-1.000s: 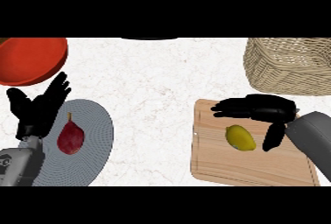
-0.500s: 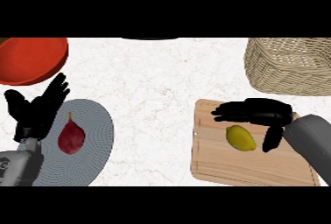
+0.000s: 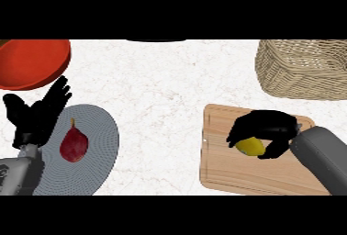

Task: Pick the lemon from the cutting board and place it in the basket

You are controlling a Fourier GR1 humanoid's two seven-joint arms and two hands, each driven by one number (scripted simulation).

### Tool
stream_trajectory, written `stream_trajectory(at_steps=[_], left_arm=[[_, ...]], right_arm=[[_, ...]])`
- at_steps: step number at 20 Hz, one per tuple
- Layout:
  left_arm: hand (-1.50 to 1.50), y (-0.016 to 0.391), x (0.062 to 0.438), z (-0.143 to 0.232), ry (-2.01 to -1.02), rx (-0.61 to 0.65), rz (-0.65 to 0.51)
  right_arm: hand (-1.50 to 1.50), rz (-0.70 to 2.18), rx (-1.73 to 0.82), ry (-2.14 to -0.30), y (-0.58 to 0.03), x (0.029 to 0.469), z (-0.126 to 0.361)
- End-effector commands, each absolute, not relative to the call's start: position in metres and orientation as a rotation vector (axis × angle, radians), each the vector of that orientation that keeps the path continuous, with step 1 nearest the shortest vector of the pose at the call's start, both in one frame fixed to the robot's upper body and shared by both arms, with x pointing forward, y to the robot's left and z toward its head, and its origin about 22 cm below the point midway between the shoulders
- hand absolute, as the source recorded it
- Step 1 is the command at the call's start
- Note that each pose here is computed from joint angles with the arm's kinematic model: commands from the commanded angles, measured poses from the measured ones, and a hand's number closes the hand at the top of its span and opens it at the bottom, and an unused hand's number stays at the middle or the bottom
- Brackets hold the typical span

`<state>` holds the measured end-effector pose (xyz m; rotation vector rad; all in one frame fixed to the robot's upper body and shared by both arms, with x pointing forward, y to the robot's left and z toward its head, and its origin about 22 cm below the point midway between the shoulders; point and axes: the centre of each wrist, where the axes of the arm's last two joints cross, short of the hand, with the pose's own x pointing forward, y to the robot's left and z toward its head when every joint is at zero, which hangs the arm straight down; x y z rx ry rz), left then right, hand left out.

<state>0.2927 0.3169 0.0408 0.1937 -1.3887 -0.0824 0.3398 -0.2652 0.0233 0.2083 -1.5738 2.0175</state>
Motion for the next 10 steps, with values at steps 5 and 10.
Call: stream_trajectory(at_steps=[5,10], left_arm=[[0.00,0.323,0.293,0.037,-1.385,0.181,-0.079],[0.00,0.313,0.300,0.037,-1.376,0.181,-0.069]], right_arm=[[1.50,2.089,0.298,-1.577,-0.251,0.335,0.008],[1.50,2.131,0.292,-1.592,-0.248,0.321,-0.019]])
